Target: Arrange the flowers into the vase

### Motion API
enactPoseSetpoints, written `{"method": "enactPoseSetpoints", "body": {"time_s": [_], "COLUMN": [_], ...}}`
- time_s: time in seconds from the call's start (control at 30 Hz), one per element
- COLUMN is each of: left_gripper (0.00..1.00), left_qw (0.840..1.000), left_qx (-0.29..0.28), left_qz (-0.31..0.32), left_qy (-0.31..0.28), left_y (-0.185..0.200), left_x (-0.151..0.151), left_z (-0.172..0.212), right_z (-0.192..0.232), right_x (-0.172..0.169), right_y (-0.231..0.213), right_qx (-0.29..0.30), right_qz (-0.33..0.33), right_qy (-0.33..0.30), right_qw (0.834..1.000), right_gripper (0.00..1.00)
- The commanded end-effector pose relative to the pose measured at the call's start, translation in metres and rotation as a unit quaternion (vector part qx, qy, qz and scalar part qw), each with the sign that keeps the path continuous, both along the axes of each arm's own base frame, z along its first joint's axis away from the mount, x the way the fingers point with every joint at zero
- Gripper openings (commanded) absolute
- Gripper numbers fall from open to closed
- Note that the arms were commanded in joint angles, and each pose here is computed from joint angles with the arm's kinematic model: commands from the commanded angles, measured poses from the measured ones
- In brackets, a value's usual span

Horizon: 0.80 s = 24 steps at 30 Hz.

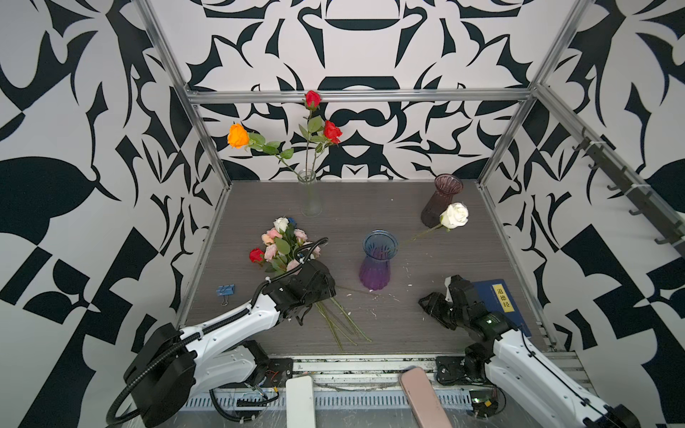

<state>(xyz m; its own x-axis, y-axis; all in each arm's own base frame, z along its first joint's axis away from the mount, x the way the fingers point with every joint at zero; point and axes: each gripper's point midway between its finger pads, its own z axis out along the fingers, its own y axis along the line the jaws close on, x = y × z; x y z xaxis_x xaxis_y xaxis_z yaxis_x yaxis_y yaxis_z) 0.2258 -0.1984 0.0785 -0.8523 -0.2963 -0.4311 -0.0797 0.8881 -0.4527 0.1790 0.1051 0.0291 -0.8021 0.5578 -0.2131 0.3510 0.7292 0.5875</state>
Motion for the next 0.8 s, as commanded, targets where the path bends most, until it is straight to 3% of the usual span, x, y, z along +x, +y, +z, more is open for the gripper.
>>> {"method": "enactPoseSetpoints", "body": {"time_s": [0.0,0.27,0.57,0.77], "left_gripper": [0.57,0.53,0.52,0.52], "left_qw": [0.999,0.998,0.991,0.989], "left_qx": [-0.034,-0.033,-0.049,-0.051], "left_qz": [0.007,0.036,0.074,0.084], "left_qy": [0.027,0.034,0.099,0.109], "left_y": [-0.007,0.003,0.016,0.019], "left_x": [0.001,0.003,0.005,0.006], "left_z": [-0.009,-0.014,-0.038,-0.041], "right_z": [0.002,0.003,0.003,0.002], "right_x": [0.004,0.004,0.004,0.003], "right_y": [0.000,0.000,0.000,0.000], "right_qx": [0.003,0.004,0.003,0.003], "right_qz": [-0.006,-0.006,-0.007,-0.006], "right_qy": [-0.007,-0.009,-0.009,-0.009], "right_qw": [1.000,1.000,1.000,1.000], "right_gripper": [0.52,0.51,0.52,0.52]}}
